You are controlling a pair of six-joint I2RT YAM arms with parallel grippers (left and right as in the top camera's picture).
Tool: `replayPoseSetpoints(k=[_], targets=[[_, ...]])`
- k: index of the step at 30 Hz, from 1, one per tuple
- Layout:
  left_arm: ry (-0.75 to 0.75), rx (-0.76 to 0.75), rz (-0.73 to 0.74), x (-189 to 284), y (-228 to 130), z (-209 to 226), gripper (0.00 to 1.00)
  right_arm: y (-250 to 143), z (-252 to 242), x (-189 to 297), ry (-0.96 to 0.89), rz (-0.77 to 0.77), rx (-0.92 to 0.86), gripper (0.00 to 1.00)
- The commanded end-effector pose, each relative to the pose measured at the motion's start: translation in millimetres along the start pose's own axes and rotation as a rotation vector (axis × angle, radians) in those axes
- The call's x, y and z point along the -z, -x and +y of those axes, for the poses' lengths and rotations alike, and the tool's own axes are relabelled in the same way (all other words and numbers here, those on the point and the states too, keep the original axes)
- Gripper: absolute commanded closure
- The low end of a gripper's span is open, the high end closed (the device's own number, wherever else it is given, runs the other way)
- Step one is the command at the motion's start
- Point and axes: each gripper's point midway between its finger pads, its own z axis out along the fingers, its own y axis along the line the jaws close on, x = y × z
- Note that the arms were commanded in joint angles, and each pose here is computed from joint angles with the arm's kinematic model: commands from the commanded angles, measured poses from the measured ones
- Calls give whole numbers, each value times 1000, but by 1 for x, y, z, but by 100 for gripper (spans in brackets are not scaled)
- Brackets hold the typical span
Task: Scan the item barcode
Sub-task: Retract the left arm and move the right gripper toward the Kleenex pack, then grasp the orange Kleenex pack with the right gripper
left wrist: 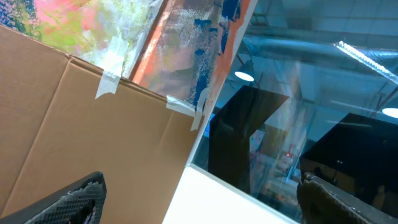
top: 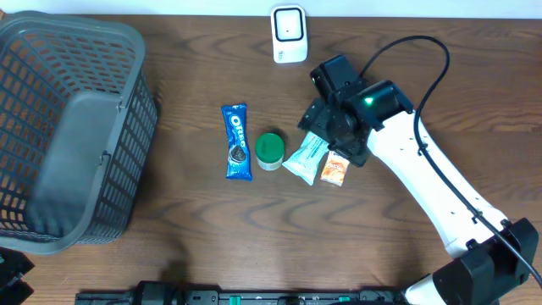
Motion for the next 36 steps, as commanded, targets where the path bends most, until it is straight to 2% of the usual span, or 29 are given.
replayPoseSetpoints(k=[1,5,7,8,14,15,16,20,22,27,34,36], targets=[[-10,13,-5,0,1,-2,2,10,-12,-8,-69,-79,25,1],[-10,15,-7,0,2,-2,2,5,-21,-34,-153,-35,154,1],[-10,15,-8,0,2,-2,2,7,-18,-52,-176,-18,356,1],[-10,15,-8,0,2,-2,2,5,-17,-61,-183,18,523,1],[-9,15,-7,0,2,-2,2,9,-28,-81,-275,86,1017,1],[-9,15,-8,0,2,-2,2,8,-27,-81,-268,93,1049,1],[-9,15,-7,0,2,-2,2,-1,-24,-83,-205,152,1199,1],[-10,15,-7,0,2,-2,2,-17,-24,-89,-76,252,1472,1],[-9,15,-7,0,2,-2,2,-21,-32,-94,-47,290,1535,1],[-9,15,-7,0,2,-2,2,-9,-48,-119,-27,276,1517,1],[-9,15,-7,0,2,-2,2,-24,-57,-145,59,282,1513,1],[-9,15,-7,0,2,-2,2,-29,-65,-150,54,296,1512,11]])
